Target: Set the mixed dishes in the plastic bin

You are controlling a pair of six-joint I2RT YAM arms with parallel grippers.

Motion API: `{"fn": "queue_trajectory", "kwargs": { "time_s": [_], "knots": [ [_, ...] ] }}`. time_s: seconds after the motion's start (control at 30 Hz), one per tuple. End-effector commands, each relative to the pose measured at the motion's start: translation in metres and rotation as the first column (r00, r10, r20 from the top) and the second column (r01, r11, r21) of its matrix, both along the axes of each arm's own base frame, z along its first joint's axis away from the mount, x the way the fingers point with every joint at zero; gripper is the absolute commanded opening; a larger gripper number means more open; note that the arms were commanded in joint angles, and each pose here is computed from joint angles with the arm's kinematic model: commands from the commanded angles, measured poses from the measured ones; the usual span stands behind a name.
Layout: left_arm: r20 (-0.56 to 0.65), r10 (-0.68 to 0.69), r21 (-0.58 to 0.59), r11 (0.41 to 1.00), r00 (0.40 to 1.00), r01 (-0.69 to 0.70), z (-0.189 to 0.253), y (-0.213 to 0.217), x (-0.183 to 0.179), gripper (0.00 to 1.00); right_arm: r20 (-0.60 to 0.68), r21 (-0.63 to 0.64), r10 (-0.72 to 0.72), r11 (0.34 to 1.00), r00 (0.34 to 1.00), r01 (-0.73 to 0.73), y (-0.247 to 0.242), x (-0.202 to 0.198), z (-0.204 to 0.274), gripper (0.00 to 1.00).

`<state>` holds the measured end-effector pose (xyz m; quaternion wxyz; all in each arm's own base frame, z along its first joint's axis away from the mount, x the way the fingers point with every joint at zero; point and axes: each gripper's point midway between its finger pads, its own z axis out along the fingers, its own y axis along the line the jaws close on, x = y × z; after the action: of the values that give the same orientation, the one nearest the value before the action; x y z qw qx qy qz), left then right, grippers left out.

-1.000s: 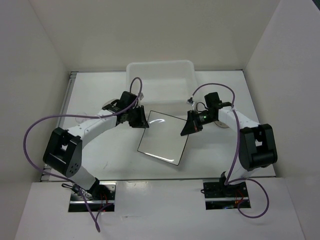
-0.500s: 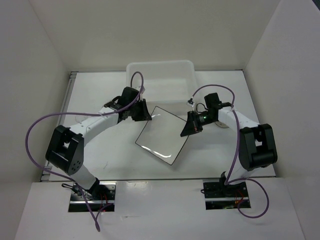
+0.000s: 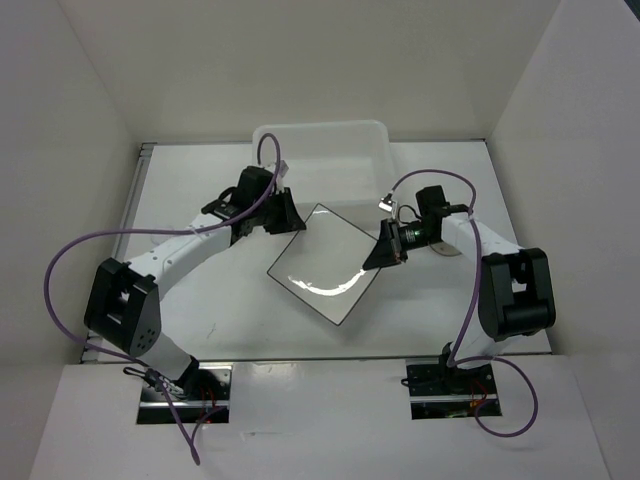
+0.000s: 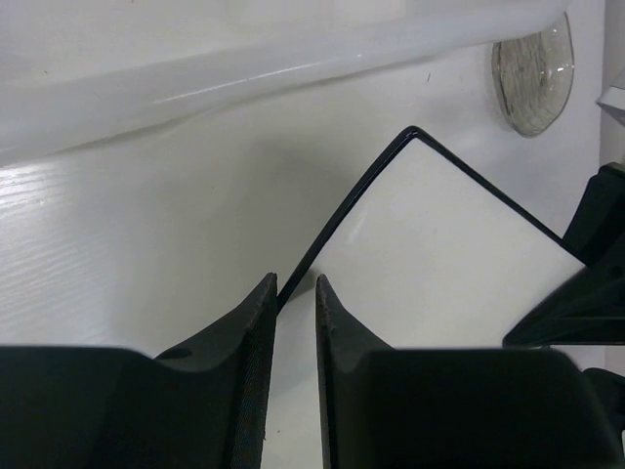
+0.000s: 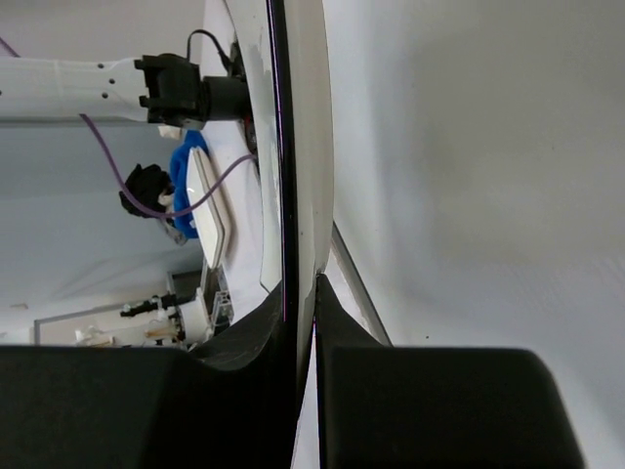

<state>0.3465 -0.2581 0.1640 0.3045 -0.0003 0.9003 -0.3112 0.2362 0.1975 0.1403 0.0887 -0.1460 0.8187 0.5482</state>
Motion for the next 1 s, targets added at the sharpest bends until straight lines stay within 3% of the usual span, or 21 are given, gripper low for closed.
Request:
{"fn": "queue_trajectory", "kwargs": {
  "time_s": [0.0, 0.13, 0.37, 0.53, 0.73, 0.97],
  "knots": [
    [0.030, -0.333, -0.320, 0.890, 0.943, 0.324, 0.084, -0.076, -0.063, 0.08, 0.218, 0.291, 0.112, 0.941, 0.970, -0.174, 0.020, 0.003, 0.073, 0.00],
    [0.081, -0.299, -0.318, 0.896, 0.951, 0.309, 0.108, -0.062, -0.052, 0.10, 0.228, 0.309, 0.101, 0.935, 0.968, -0.171, 0.015, 0.005, 0.084, 0.00],
    [0.211, -0.142, -0.331, 0.921, 0.967, 0.208, 0.169, 0.004, -0.031, 0.15, 0.209, 0.344, 0.070, 0.928, 0.975, -0.141, 0.005, 0.021, 0.104, 0.00],
    [0.168, -0.125, -0.335, 0.926, 0.978, 0.176, 0.154, 0.029, -0.026, 0.15, 0.189, 0.360, 0.068, 0.923, 0.980, -0.134, 0.004, 0.030, 0.107, 0.00],
    [0.154, -0.140, -0.348, 0.919, 0.978, 0.186, 0.140, 0.026, -0.025, 0.15, 0.187, 0.374, 0.075, 0.916, 0.979, -0.142, 0.005, 0.040, 0.111, 0.00],
    [0.129, -0.085, -0.289, 0.950, 0.988, 0.119, 0.127, 0.058, -0.026, 0.15, 0.238, 0.386, 0.082, 0.907, 0.968, -0.171, 0.007, 0.067, 0.131, 0.00]
  ]
}}
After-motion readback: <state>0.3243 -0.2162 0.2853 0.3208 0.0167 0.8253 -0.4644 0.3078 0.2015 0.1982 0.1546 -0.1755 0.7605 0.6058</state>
